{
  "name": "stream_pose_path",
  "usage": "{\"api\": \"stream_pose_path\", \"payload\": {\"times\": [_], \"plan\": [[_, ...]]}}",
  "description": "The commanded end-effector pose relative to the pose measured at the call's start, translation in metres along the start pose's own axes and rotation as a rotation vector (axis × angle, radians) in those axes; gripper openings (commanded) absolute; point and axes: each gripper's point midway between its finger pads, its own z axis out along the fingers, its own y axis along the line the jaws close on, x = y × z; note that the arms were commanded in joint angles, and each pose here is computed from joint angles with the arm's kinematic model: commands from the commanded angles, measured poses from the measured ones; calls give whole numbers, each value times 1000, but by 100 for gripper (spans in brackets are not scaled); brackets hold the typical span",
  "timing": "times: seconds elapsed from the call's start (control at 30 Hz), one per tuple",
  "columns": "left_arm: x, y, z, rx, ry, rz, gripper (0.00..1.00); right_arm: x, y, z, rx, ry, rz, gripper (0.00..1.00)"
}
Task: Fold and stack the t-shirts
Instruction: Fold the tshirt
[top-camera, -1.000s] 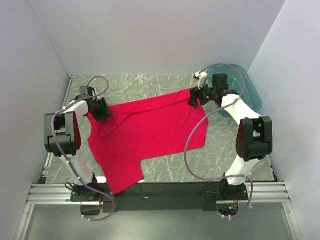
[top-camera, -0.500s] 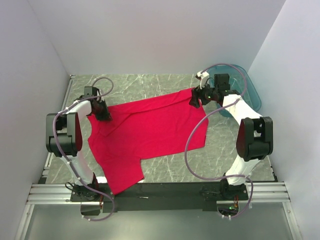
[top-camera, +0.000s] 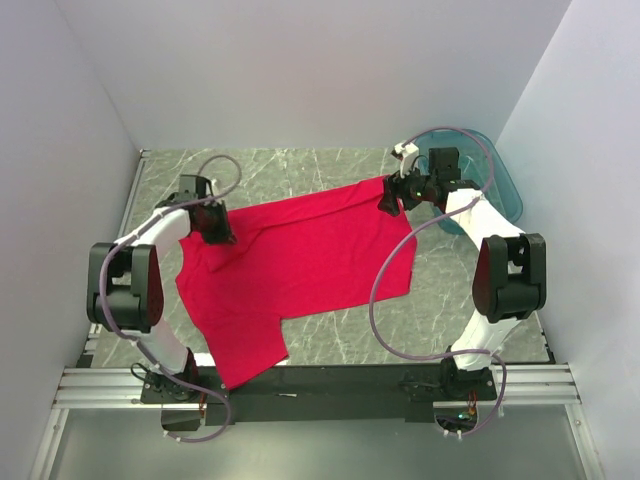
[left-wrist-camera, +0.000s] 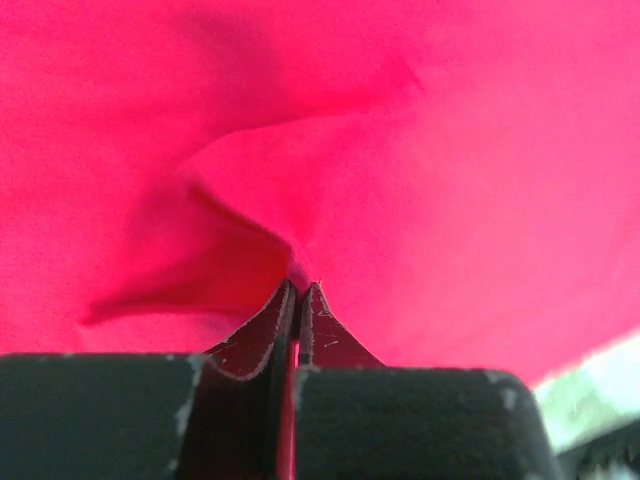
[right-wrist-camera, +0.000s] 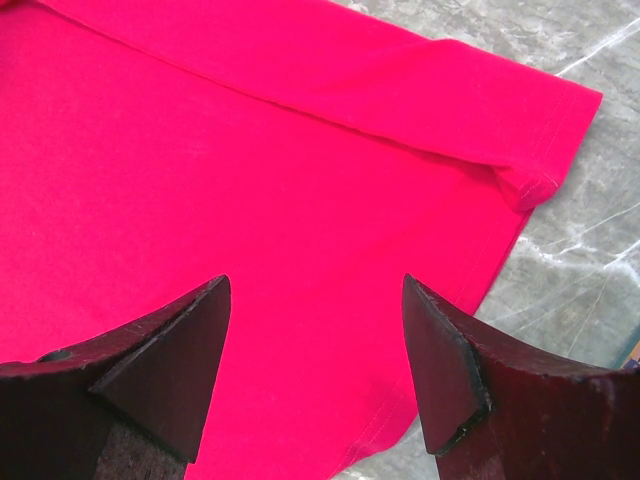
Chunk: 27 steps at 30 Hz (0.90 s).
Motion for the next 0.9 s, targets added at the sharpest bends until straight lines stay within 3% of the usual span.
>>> {"api": "stream_pose_path", "payload": {"times": [0.0, 0.07, 0.17, 0.2, 0.27, 0.3, 0.47, 0.7, 0.87], "plan": [[36, -34, -8, 136, 82, 45, 5, -7, -2, -6, -4, -27, 3, 76], [62, -54, -7, 223, 151, 74, 14, -8, -2, -7, -4, -28, 4, 76], [90, -60, -5, 202, 217, 122, 46, -10, -4, -10, 1, -37, 4, 76], [89, -61, -10, 189, 192, 136, 59, -9, -4, -10, 0, -36, 9, 76], [79, -61, -19, 143, 125, 156, 65, -9, -6, -11, 2, -37, 11, 76], [63, -55, -30, 86, 36, 176, 72, -9, -6, -11, 0, -38, 11, 76], [29, -57, -64, 34, -161, 194, 82, -8, -8, -11, 1, -35, 18, 76], [23, -51, -54, -9, -163, 153, 80, -10, -8, -15, 4, -44, 15, 76], [-9, -48, -98, -43, -420, 102, 89, -8, -13, -18, -10, -29, 28, 76]]}}
